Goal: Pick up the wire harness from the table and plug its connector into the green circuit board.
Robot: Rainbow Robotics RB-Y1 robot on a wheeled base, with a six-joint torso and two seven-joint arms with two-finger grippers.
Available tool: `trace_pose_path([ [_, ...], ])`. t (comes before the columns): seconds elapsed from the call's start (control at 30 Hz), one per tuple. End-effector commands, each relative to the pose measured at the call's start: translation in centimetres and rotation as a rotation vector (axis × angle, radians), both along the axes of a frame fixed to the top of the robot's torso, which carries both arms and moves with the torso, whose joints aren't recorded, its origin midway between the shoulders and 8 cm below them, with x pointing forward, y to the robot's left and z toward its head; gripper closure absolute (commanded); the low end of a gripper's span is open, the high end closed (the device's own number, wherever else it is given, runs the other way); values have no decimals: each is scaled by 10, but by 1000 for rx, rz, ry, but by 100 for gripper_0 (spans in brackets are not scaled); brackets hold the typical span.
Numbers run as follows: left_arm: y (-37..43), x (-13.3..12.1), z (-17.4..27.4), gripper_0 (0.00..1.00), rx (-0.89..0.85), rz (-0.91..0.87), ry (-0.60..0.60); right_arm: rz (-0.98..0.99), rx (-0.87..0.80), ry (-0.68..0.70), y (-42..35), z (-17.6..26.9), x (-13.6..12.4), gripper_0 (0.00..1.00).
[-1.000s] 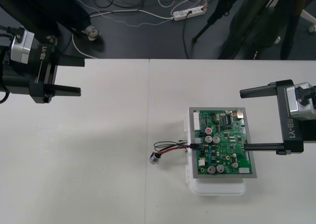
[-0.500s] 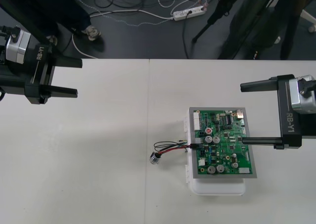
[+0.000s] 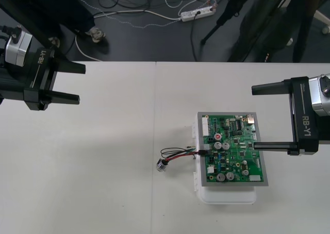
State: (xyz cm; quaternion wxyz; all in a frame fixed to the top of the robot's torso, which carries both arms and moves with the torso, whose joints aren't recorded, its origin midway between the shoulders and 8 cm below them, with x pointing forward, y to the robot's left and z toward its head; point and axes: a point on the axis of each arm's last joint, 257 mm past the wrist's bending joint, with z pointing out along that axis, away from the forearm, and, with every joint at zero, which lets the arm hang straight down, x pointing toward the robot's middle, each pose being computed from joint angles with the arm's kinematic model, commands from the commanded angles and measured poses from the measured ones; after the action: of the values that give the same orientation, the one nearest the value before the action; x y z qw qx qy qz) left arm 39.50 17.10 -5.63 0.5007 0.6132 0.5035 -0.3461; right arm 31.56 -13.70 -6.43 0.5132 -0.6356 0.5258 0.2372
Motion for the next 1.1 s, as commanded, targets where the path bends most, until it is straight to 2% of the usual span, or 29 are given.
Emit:
trace_pose_path([
  [0.03, 7, -7, 30, 30, 37, -21, -29, 25, 1, -53, 4, 11, 0, 0],
  [0.1, 7, -7, 30, 27, 37, -21, -29, 25, 1, -53, 4, 11, 0, 0],
  [1.1, 7, -7, 30, 27, 37, -21, -29, 25, 1, -53, 4, 11, 0, 0],
])
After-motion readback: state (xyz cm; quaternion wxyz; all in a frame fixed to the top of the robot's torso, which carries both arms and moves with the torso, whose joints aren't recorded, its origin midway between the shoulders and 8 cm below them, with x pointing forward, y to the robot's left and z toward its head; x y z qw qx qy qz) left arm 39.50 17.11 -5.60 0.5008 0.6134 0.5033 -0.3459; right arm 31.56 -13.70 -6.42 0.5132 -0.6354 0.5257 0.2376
